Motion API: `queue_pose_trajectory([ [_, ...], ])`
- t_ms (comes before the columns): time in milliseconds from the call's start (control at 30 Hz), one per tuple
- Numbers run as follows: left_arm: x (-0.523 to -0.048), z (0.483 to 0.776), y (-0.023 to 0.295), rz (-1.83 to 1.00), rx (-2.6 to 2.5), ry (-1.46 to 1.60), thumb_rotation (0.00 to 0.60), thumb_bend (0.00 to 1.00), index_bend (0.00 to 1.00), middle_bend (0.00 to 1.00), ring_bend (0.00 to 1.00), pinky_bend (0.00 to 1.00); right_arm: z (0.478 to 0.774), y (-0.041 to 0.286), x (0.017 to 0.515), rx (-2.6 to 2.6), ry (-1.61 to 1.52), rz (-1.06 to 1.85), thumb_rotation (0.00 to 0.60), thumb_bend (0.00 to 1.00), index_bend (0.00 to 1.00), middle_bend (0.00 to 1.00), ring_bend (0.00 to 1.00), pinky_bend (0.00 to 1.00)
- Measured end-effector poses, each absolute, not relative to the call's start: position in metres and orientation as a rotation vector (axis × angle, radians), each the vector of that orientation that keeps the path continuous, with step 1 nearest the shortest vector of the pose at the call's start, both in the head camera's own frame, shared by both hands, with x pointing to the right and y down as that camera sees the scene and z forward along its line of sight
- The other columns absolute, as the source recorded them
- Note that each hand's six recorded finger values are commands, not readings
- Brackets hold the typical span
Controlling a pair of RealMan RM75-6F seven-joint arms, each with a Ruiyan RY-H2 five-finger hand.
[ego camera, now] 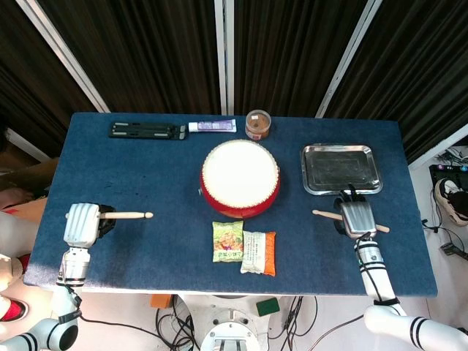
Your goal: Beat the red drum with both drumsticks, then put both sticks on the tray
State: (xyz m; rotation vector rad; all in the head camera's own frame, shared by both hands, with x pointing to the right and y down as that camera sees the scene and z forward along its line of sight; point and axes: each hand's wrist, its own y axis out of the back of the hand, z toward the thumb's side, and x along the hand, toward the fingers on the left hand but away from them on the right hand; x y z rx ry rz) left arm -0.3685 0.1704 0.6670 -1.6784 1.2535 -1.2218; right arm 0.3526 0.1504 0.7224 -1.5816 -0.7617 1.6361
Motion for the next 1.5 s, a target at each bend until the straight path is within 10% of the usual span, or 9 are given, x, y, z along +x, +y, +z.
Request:
queue_pose_trajectory([
  [600, -0.359, 0.66, 0.165, -1.157, -1.682, 1.247, 0.6, 0.58, 1.0, 1.0, 1.0, 1.0, 0.648, 0.183, 0.416, -1.569, -1.039, 1.578, 0.6, 0.33, 0.48, 0.26, 0.02, 0.25],
  [1500, -0.366, 0.66, 0.17, -1.188, -1.674, 1.253, 0.6, 0.58, 1.0, 1.0, 1.0, 1.0, 0.651, 0.189, 0.412, -1.63, -0.992, 1.571, 0.6, 0.33, 0.47, 0.26, 0.02, 0.25],
])
